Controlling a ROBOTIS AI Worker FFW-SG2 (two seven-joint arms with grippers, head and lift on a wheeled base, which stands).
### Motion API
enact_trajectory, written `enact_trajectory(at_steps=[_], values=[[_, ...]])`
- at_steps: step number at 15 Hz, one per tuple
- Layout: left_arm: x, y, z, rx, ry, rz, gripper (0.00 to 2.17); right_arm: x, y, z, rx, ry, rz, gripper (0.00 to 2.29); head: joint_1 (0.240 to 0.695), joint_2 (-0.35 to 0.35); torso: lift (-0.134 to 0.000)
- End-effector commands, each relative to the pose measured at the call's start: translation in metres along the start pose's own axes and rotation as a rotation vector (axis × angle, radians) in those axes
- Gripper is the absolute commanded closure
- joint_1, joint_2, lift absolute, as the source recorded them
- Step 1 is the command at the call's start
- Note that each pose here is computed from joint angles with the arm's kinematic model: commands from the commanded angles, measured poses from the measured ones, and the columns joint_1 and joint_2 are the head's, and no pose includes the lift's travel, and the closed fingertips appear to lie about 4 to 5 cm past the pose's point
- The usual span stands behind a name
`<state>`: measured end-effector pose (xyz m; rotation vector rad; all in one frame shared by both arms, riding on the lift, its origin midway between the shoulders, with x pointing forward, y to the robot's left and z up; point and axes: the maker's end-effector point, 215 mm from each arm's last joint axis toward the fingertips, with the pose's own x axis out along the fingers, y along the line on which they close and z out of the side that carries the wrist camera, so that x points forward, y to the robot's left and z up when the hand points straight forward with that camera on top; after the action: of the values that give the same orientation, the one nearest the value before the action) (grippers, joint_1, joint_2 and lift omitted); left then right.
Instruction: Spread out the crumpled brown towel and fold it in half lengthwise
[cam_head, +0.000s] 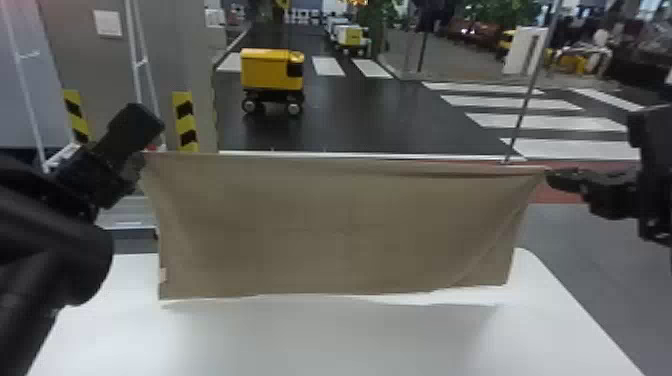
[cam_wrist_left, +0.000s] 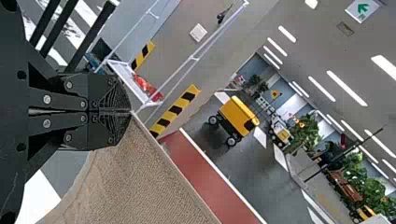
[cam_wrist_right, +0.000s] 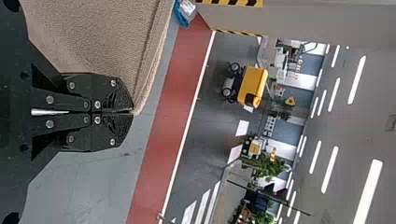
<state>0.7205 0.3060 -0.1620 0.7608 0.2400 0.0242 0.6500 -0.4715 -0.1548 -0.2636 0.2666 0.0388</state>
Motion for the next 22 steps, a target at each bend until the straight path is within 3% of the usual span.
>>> enact_trajectory(at_steps=[1, 4, 6, 7, 9, 11, 12, 13, 16, 17, 22], values=[[0.009, 0.009, 0.019, -0.002, -0.018, 0.008, 1.88, 0.004, -0.018, 0.022, 0.004, -0.021, -0.023, 1.31, 0.392, -0.127, -0.123], [0.006, 0.012, 0.023, -0.004, -0.027, 0.014, 1.88, 0.003, -0.019, 0.025, -0.001, -0.025, -0.018, 1.31, 0.351, -0.139, -0.123], [-0.008, 0.006, 0.007, -0.014, -0.027, 0.014, 1.88, -0.008, -0.01, -0.001, -0.01, -0.001, -0.002, 1.31, 0.344, -0.141, -0.123], [-0.024, 0.0, -0.015, -0.015, -0.016, 0.014, 1.88, -0.02, -0.001, -0.027, -0.012, 0.019, 0.012, 1.31, 0.347, -0.14, -0.123], [-0.068, -0.01, -0.075, -0.005, 0.018, 0.019, 1.88, -0.058, 0.018, -0.078, -0.028, 0.058, 0.035, 1.31, 0.393, -0.137, -0.123], [-0.115, -0.023, -0.14, 0.019, 0.075, 0.009, 1.88, -0.106, 0.042, -0.112, -0.045, 0.041, 0.07, 1.31, 0.459, -0.128, -0.123], [-0.132, -0.028, -0.159, 0.031, 0.086, 0.004, 1.88, -0.122, 0.052, -0.124, -0.067, 0.033, 0.085, 1.31, 0.502, -0.12, -0.123], [-0.154, -0.031, -0.179, 0.052, 0.081, -0.003, 1.88, -0.141, 0.06, -0.138, -0.084, 0.038, 0.095, 1.31, 0.58, -0.099, -0.123], [-0.213, -0.051, -0.218, 0.144, 0.064, -0.053, 1.88, -0.183, 0.088, -0.167, -0.136, 0.027, 0.146, 1.31, 0.678, -0.07, -0.123], [-0.228, -0.059, -0.227, 0.173, 0.062, -0.081, 1.88, -0.191, 0.099, -0.176, -0.15, 0.021, 0.17, 1.31, 0.695, -0.053, -0.123], [-0.265, -0.083, -0.267, 0.282, 0.119, -0.233, 1.88, -0.208, 0.125, -0.212, -0.161, 0.077, 0.27, 1.31, 0.695, -0.021, -0.123]])
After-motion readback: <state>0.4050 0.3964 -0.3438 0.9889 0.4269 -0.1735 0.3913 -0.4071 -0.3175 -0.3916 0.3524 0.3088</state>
